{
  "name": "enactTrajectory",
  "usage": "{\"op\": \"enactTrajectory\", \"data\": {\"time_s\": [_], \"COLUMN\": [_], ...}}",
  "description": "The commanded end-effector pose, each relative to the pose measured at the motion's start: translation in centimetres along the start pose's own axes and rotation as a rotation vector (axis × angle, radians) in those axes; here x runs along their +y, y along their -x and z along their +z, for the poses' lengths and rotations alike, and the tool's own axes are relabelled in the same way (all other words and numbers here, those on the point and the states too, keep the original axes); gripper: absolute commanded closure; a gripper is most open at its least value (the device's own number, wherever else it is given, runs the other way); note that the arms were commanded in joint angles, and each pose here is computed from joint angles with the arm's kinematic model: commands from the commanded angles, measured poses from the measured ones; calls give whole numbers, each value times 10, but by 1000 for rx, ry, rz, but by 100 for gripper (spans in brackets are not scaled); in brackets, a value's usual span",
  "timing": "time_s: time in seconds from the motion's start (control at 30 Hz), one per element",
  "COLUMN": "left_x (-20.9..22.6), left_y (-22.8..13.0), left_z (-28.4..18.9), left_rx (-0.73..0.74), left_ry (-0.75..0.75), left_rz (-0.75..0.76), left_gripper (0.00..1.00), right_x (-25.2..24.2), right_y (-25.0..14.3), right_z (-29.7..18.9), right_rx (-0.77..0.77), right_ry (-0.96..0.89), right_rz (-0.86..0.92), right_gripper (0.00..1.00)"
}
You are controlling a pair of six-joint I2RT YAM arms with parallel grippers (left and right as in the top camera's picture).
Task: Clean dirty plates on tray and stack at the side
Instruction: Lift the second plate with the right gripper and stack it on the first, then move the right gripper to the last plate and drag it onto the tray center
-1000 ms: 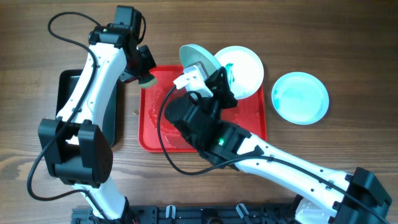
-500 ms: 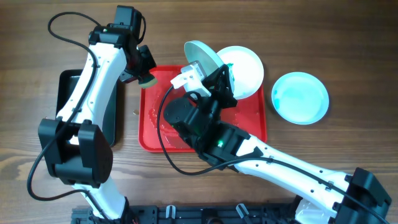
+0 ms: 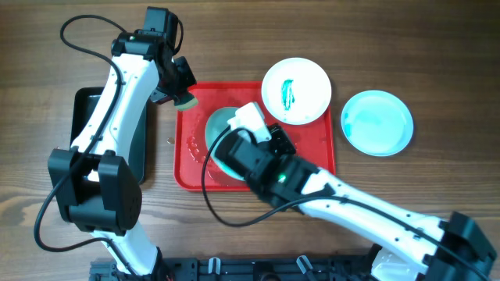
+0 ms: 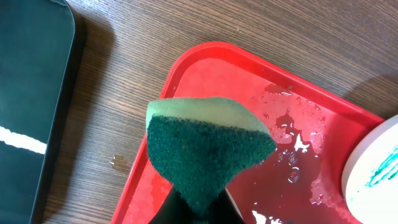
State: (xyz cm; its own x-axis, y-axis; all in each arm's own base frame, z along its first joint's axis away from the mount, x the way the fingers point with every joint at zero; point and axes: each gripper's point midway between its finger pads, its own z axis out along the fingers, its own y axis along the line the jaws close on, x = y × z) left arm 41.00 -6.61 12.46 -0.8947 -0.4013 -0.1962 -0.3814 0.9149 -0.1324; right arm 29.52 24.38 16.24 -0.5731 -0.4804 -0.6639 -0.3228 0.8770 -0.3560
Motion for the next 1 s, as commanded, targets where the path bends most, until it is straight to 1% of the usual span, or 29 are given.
{"op": "enactTrajectory", "data": {"time_s": [0.0, 0.1, 0.2, 0.23, 0.27, 0.4, 0.47, 0.6, 0.67, 0.8, 0.97], "left_x": [-2, -2, -2, -2, -2, -2, -2, -2, -2, -2, -2], "left_y": [0, 0, 0, 0, 0, 0, 0, 0, 0, 0, 0], "left_z": [-2, -2, -2, -2, -2, -2, -2, -2, -2, -2, -2], "left_rx": [2, 1, 1, 1, 1, 1, 1, 1, 1, 1, 1], "left_ry": [-13, -13, -13, -13, -13, -13, -13, -13, -13, -13, -13], "left_rz": [16, 16, 16, 16, 16, 16, 16, 16, 16, 16, 16], "left_gripper": [96, 96, 96, 96, 96, 96, 96, 96, 96, 96, 96], "right_x": [-21, -68, -115, -139, -175, -236, -267, -295, -300, -294, -279], "right_y": [8, 3, -13, -24, -45, -90, -125, -170, -190, -222, -244], "right_z": [-2, 11, 27, 34, 40, 46, 51, 62, 70, 87, 99], "right_rx": [50, 95, 150, 180, 225, 295, 358, 447, 499, 614, 717], "right_ry": [220, 244, 223, 197, 124, -18, -98, -188, -207, -215, -197], "right_rz": [258, 404, 540, 618, 738, 905, 1003, 1146, 1178, 1202, 1201], "right_gripper": [96, 96, 96, 96, 96, 96, 96, 96, 96, 96, 96]}}
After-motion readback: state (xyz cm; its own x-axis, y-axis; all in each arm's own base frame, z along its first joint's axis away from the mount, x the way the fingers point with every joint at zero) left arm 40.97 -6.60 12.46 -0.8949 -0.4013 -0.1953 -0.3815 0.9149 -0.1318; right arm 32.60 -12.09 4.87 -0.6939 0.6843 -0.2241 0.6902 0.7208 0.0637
